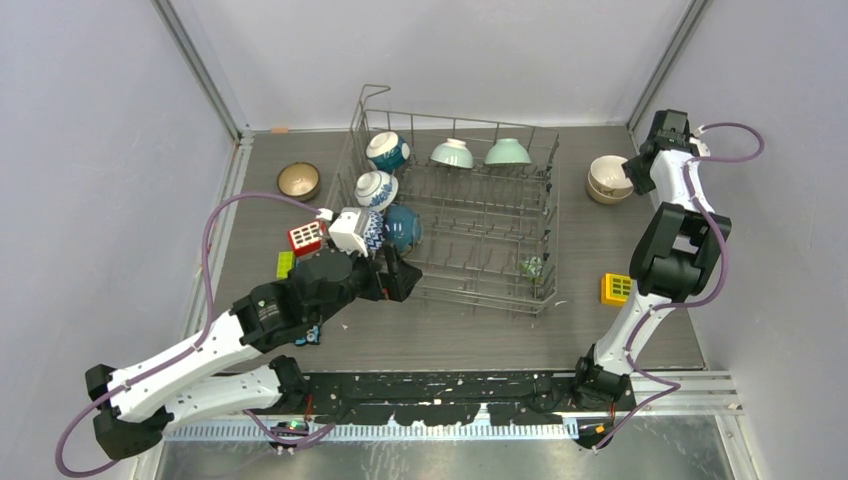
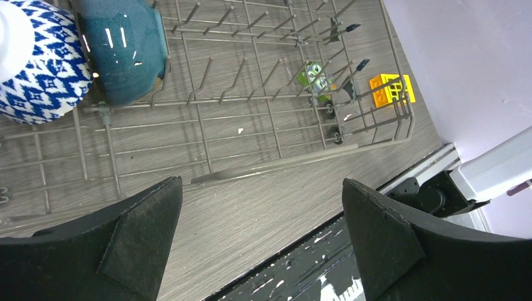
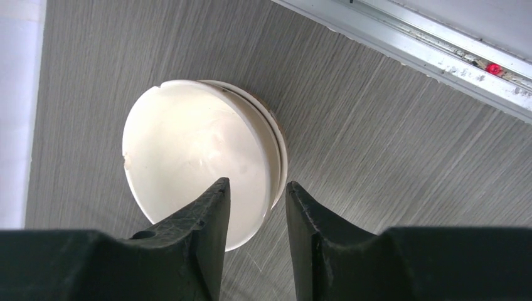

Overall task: Unload the bowls from the dish rack
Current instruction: Place the bowl with the bowl, then pick up the bowl from the dish rack.

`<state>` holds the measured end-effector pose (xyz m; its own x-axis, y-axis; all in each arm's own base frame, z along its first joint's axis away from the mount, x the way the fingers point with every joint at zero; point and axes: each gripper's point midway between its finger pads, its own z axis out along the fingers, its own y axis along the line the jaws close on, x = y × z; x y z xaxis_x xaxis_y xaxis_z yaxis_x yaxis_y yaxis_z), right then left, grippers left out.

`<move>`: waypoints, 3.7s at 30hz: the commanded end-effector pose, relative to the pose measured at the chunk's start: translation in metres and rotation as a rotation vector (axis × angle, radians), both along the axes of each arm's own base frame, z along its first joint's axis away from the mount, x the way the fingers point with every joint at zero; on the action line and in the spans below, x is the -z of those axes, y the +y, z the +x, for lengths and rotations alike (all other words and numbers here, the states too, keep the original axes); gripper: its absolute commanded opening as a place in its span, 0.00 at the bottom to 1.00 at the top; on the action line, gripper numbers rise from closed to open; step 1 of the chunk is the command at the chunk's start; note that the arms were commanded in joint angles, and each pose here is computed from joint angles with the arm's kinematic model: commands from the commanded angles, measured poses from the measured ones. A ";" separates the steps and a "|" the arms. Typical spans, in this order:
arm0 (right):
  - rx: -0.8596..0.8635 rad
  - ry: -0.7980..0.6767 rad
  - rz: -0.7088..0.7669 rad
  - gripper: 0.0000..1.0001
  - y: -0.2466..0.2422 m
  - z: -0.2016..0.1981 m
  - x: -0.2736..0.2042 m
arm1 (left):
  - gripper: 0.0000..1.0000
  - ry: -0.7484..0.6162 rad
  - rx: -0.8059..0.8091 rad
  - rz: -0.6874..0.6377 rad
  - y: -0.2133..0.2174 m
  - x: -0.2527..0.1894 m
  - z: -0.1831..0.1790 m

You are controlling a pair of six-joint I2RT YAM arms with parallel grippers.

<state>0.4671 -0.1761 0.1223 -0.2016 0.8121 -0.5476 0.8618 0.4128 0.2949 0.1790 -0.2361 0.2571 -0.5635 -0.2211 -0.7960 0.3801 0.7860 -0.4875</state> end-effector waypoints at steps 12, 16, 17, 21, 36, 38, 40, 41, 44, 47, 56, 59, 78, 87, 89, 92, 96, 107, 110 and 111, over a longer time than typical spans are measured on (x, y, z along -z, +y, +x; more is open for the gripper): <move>0.003 -0.017 -0.028 0.39 -0.006 -0.008 -0.018 | 1.00 -0.012 -0.006 -0.044 -0.004 -0.009 0.002; -0.005 -0.008 -0.019 0.35 -0.004 -0.007 -0.012 | 1.00 -0.008 -0.005 -0.042 -0.004 -0.009 0.002; -0.005 -0.007 -0.019 0.33 -0.004 -0.007 -0.011 | 1.00 -0.006 -0.004 -0.039 -0.004 -0.008 0.002; -0.009 -0.005 -0.014 0.28 -0.004 -0.006 -0.008 | 1.00 -0.005 -0.007 -0.040 -0.003 -0.008 0.002; -0.017 0.013 -0.006 0.25 -0.004 -0.004 0.006 | 1.00 0.000 -0.015 -0.027 -0.004 -0.004 0.004; -0.018 0.018 -0.004 0.25 -0.004 -0.004 0.009 | 1.00 0.001 -0.016 -0.025 -0.004 -0.003 0.004; -0.019 0.020 -0.004 0.24 -0.004 -0.004 0.011 | 1.00 0.001 -0.017 -0.025 -0.004 -0.003 0.004; -0.019 0.021 -0.004 0.23 -0.004 -0.004 0.012 | 1.00 0.002 -0.016 -0.022 -0.004 -0.002 0.004; -0.019 0.022 -0.001 0.21 -0.004 -0.003 0.013 | 1.00 0.003 -0.018 -0.020 -0.004 -0.001 0.005; -0.021 0.022 0.001 0.17 -0.004 -0.003 0.015 | 1.00 0.005 -0.018 -0.019 -0.005 -0.001 0.005; -0.024 0.019 0.012 0.16 -0.003 -0.001 0.019 | 1.00 0.008 -0.018 -0.018 -0.006 0.000 0.005; -0.027 0.020 0.016 0.17 -0.002 0.000 0.020 | 1.00 0.011 -0.018 -0.017 -0.006 0.001 0.005; -0.024 -0.067 -0.015 0.56 0.000 -0.002 -0.028 | 1.00 -0.004 -0.008 -0.039 -0.003 -0.011 0.002; -0.051 -0.175 -0.020 0.68 0.021 -0.002 -0.076 | 1.00 -0.042 0.001 -0.008 0.005 -0.029 0.001; -0.078 -0.228 -0.003 0.69 0.035 0.005 -0.094 | 1.00 -0.059 -0.005 0.010 0.009 -0.035 0.002; -0.142 -0.298 -0.023 0.70 0.064 0.015 -0.131 | 1.00 -0.087 -0.012 0.028 0.015 -0.046 0.003; -0.248 -0.401 -0.065 0.70 0.110 0.021 -0.185 | 1.00 -0.124 -0.031 0.062 0.024 -0.055 0.007; -0.565 -0.731 -0.138 0.68 0.222 -0.050 -0.285 | 1.00 -0.144 -0.052 0.106 0.031 -0.056 0.010; -0.673 -0.769 -0.139 0.68 0.251 -0.078 -0.294 | 1.00 -0.142 -0.055 0.115 0.031 -0.056 0.011; -0.716 -0.777 -0.136 0.68 0.263 -0.086 -0.295 | 1.00 -0.144 -0.054 0.118 0.031 -0.056 0.011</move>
